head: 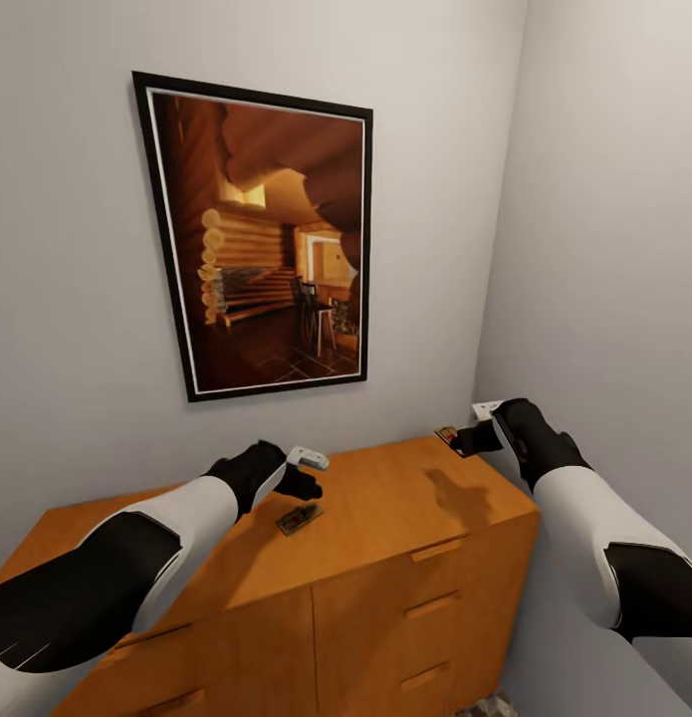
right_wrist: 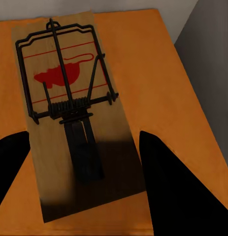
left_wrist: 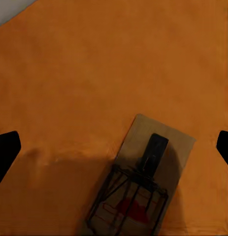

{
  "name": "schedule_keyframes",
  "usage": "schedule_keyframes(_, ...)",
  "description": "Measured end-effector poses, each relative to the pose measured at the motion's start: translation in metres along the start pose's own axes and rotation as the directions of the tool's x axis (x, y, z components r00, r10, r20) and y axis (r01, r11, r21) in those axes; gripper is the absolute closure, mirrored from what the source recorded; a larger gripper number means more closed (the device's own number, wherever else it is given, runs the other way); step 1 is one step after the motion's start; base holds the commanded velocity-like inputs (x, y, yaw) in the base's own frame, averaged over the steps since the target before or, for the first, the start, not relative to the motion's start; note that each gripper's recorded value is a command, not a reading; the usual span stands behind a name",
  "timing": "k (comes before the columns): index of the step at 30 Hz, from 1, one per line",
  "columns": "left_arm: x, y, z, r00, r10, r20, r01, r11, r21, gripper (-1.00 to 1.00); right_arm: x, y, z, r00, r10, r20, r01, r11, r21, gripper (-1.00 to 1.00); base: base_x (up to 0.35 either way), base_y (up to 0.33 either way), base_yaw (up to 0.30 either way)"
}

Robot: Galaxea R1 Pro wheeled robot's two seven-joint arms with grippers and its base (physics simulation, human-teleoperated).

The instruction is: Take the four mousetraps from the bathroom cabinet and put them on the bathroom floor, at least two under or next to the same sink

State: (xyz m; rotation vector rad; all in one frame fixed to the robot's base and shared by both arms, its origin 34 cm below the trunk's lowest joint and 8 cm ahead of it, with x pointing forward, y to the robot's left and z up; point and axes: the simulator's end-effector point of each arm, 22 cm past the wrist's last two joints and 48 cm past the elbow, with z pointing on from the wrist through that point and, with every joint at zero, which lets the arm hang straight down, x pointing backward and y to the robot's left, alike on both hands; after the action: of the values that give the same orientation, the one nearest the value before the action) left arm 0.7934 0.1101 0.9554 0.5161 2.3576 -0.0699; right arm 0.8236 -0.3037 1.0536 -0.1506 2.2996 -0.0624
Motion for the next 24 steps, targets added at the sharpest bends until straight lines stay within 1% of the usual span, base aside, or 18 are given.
schedule_keyframes(5, -0.0014, -0.0013, -0.0006, 1.0, 0.001, 0.003, -0.001, 1.0, 0.001, -1.0, -0.0001, -0.0002, -0.0004, 1.0, 0.0, 0.001, 0.0, 1.0, 0.0, 1.0, -0.115, -0.026, 0.0)
schedule_keyframes(14, -0.0014, 0.001, -0.0009, 1.0, 0.002, 0.005, -0.002, 1.0, -0.002, -1.0, 0.0, -0.001, -0.0006, 1.0, 0.0, 0.001, 0.0, 1.0, 0.001, 1.0, -0.019, -0.004, 0.0)
schedule_keyframes(19, -0.0075, 0.0013, -0.001, 0.999, 0.008, 0.034, -0.008, 1.0, 0.0, -1.0, 0.0, -0.0014, -0.0007, 1.0, 0.0, 0.001, 0.0, 1.0, 0.002, 1.0, -0.002, 0.0, 0.0)
schedule_keyframes(24, -0.0098, 0.0014, -0.0008, 0.999, 0.011, 0.048, -0.011, 1.0, 0.002, -1.0, 0.0005, -0.0021, -0.0005, 1.0, 0.001, 0.0, -0.001, 1.0, 0.003, 1.0, 0.0, 0.0, 0.0)
